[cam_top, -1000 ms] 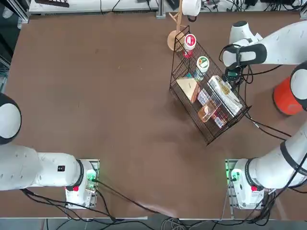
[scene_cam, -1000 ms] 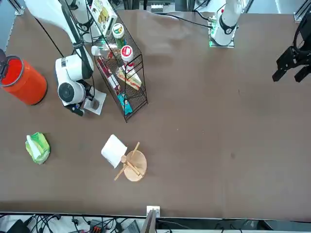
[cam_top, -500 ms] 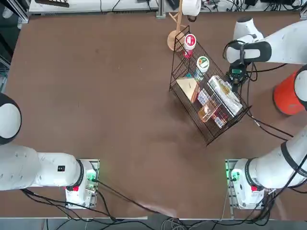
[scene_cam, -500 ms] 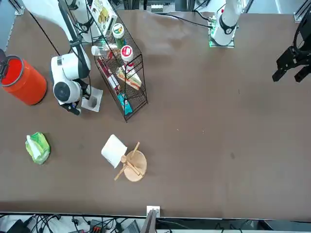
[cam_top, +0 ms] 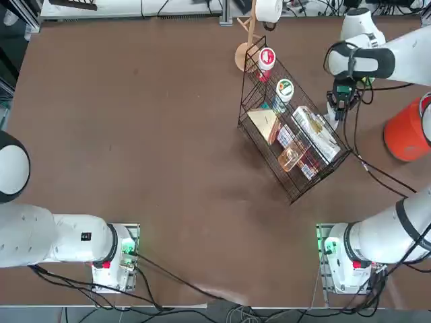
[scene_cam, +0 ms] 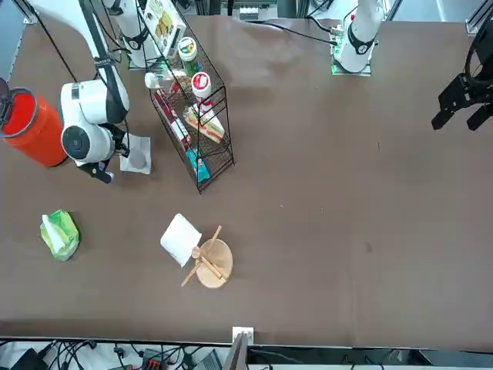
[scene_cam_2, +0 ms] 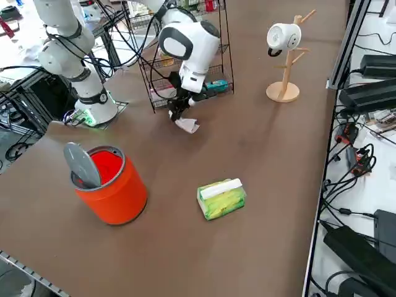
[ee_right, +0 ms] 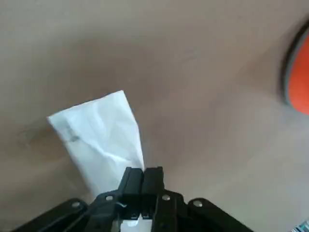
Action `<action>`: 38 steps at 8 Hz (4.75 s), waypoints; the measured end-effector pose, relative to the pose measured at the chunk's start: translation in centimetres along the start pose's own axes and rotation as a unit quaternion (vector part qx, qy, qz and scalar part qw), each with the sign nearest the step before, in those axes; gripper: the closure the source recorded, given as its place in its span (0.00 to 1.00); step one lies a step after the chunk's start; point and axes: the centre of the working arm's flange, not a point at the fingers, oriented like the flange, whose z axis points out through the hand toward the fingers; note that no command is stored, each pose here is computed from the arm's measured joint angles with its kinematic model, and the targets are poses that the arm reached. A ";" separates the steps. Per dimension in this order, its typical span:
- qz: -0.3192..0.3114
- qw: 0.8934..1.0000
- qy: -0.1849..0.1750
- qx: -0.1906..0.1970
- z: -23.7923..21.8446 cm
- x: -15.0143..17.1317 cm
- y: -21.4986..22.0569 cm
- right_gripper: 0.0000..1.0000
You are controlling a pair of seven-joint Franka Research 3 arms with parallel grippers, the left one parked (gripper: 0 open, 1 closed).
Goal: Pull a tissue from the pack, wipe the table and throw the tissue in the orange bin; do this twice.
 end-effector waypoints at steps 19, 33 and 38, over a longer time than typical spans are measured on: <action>-0.047 0.996 -0.034 -0.060 -18.9 1.8 28.6 0.99; -0.076 0.992 -0.076 -0.059 -11.5 6.6 36.2 0.64; -0.089 0.995 -0.044 -0.022 -13.2 7.0 34.9 0.00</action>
